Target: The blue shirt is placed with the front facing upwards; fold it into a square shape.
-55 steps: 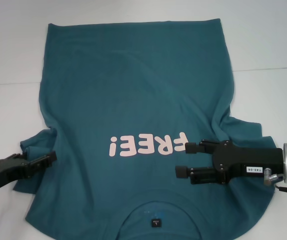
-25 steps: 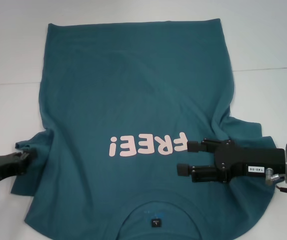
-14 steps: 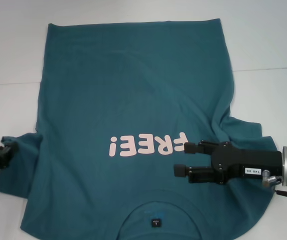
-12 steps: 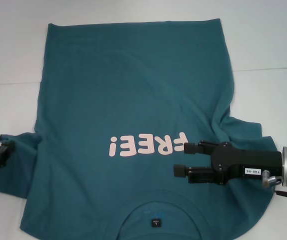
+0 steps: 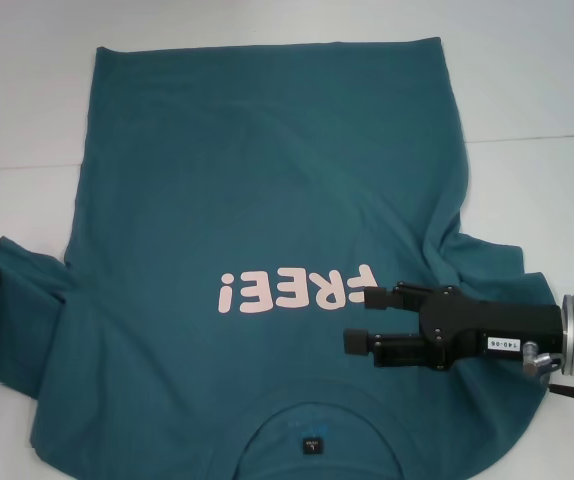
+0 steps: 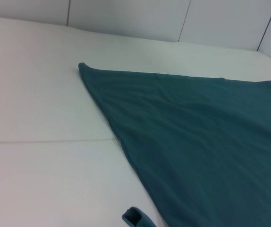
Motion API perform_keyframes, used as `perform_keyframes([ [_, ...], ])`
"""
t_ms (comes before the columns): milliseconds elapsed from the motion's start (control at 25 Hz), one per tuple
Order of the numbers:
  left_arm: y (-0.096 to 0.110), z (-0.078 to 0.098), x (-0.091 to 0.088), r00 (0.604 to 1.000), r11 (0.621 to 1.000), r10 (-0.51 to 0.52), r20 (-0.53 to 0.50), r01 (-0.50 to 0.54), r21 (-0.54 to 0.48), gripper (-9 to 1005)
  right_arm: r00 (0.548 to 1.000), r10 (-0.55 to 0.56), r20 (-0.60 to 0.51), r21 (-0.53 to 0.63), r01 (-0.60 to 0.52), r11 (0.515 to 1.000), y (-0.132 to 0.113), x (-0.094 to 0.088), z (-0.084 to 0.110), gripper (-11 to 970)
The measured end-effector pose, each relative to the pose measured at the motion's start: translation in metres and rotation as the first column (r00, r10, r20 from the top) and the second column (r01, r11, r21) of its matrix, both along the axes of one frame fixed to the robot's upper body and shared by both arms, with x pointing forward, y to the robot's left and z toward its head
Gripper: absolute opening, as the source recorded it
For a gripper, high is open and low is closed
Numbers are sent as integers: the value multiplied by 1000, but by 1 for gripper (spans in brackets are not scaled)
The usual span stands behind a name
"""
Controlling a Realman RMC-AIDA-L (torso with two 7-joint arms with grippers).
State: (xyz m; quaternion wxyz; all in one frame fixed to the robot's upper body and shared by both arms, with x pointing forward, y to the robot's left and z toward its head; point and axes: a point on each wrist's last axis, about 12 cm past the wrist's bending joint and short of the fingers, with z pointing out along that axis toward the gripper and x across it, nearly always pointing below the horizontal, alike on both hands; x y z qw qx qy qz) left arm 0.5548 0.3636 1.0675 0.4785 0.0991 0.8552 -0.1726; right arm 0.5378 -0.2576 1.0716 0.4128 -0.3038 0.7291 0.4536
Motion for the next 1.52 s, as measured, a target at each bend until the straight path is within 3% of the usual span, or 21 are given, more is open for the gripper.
perform_keyframes([
  [520,7,19,13,999,997,-1,49,-2,74,5,1000,-1,-13,4,1,1000,0,-1,0,945],
  [880,2,24,16,998,998,-13,61,9,68,6,1000,-1,-14,5,1,1000,0,-1,0,945],
  [1160,-22,21,11,996,996,-86,21,86,-15,11,1000,-2,-14,4,2,1000,0,-1,-1,945],
  [1520,-53,34,7,971,951,-240,7,236,-198,14,1000,1,-13,-3,-1,1000,0,-1,-1,945],
])
